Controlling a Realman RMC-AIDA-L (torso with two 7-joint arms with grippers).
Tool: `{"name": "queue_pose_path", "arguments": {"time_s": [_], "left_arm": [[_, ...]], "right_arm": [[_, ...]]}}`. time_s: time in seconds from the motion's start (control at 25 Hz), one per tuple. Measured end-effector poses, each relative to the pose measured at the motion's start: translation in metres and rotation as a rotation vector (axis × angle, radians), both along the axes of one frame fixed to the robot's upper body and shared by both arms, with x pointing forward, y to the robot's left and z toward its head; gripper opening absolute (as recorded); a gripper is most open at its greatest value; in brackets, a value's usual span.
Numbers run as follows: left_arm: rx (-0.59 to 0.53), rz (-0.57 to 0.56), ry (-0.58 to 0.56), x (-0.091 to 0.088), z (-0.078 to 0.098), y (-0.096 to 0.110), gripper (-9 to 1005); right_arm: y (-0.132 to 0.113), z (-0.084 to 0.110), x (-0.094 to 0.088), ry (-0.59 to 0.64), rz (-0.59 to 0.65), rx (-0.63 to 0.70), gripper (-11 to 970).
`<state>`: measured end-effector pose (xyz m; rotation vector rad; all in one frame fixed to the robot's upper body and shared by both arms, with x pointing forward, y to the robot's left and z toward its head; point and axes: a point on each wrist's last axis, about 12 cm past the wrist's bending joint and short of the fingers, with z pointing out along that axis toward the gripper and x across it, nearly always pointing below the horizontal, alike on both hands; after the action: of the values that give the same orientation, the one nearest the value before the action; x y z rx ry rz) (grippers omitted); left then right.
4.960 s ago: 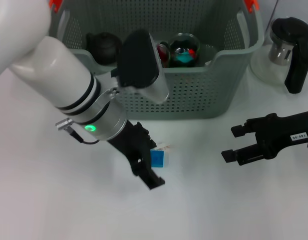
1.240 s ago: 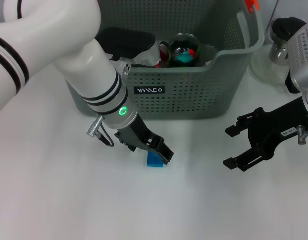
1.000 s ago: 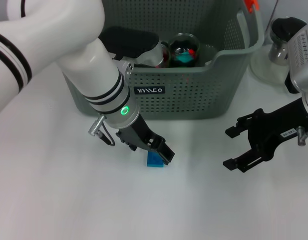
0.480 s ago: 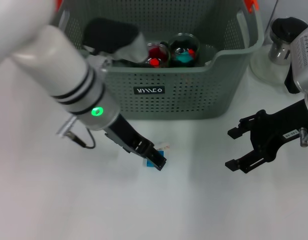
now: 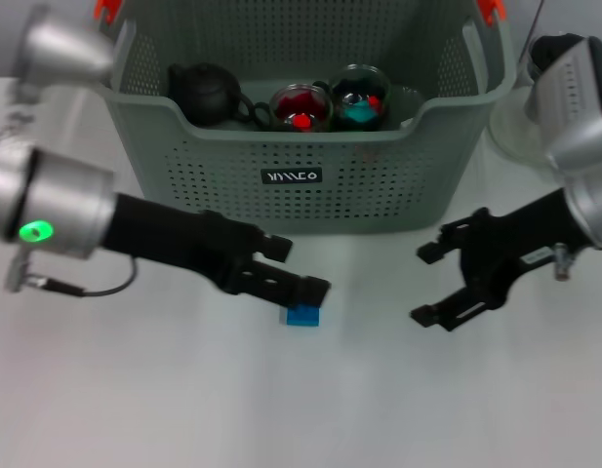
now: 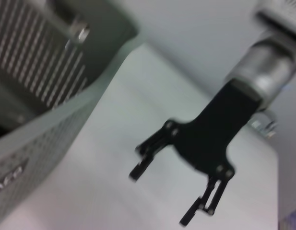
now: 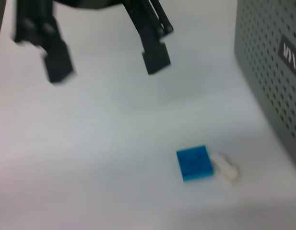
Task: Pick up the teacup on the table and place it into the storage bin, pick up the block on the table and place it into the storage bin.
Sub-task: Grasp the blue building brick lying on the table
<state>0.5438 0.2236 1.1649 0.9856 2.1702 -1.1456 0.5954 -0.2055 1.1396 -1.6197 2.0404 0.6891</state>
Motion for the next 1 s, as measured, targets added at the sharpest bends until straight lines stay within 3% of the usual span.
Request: {"name": "queue_pose_path", "arguments": {"time_s": [0.2,0.36,0.68,1.0], "left_arm": [[-0.137,-0.038,-0.117,-0.014,-0.008,0.032,951],[-0.191,-0.09,-0.187,-0.025,-0.011,0.041,951],[-0.243,-0.094,-0.32,-0.038,-0.01,0.066,951],[-0.245,-0.082,-0.344,-0.042,-0.012,0.073,951]], "right_arm": [[0.024,-0.004,0.006,0.022,0.01,0.038,915],[0.044,-0.013,0.013,0.04,0.01,0.034,915],[0.076,-0.019,0.021,0.008,0.01,0.037,915],[0.095,-0.023,0.015,-0.002,0.048,0.056,912]]}}
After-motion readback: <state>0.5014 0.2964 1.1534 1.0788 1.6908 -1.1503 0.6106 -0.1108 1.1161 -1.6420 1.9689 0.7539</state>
